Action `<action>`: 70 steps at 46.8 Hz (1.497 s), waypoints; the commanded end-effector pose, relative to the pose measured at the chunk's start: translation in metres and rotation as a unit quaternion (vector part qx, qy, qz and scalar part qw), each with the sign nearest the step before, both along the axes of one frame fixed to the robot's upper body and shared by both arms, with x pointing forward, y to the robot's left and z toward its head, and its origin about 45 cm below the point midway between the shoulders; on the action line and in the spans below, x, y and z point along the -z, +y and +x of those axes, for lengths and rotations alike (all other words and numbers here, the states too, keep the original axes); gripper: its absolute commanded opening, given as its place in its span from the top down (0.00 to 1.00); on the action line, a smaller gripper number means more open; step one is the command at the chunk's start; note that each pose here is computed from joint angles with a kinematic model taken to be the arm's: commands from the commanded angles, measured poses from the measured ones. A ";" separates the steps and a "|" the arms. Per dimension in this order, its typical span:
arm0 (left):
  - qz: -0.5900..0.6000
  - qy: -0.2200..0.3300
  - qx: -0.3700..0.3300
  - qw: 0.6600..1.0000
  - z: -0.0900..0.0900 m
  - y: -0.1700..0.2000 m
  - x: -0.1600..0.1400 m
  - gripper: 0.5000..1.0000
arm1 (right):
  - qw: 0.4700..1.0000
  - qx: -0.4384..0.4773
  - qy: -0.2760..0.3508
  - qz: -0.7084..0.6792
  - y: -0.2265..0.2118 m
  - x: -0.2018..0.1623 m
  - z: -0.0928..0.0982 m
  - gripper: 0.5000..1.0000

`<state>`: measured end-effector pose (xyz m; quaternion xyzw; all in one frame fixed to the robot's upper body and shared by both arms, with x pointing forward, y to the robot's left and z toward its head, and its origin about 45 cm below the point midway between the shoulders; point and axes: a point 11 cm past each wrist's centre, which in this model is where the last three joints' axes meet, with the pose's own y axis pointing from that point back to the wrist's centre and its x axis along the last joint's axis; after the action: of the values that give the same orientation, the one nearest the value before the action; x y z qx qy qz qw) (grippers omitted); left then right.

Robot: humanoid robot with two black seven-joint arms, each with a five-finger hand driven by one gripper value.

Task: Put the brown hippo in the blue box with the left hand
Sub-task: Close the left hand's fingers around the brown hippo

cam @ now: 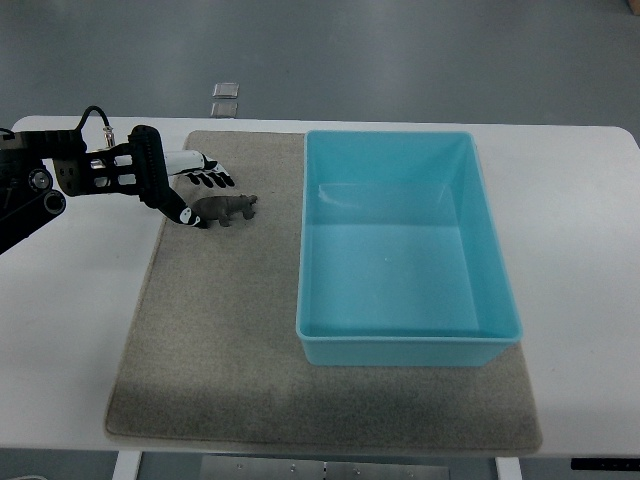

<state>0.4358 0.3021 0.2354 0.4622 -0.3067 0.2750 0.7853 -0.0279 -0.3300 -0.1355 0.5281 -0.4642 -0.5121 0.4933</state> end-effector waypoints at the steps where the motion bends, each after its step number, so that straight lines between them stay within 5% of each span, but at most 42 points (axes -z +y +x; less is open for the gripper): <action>1: 0.002 0.000 -0.002 1.000 0.000 0.000 0.000 0.44 | 1.000 0.000 0.000 0.000 0.000 0.000 0.000 0.13; 26: 0.000 0.001 0.007 1.000 -0.001 -0.006 0.000 0.59 | 1.000 0.000 0.000 0.000 0.000 0.000 0.000 0.13; 35: 0.002 0.003 0.009 1.000 -0.002 -0.006 0.001 0.74 | 1.000 0.000 0.000 0.000 0.000 0.000 0.000 0.13; 63: 0.001 -0.004 0.007 1.000 0.000 -0.006 -0.004 0.89 | 1.000 0.000 0.000 0.000 0.000 0.000 0.000 0.13; 70: 0.001 -0.004 0.007 1.000 0.000 -0.006 -0.004 1.00 | 1.000 0.000 0.000 0.000 0.000 0.000 0.000 0.13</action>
<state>0.4362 0.2960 0.2388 0.4600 -0.3134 0.2706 0.7855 -0.0278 -0.3300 -0.1355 0.5282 -0.4643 -0.5120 0.4931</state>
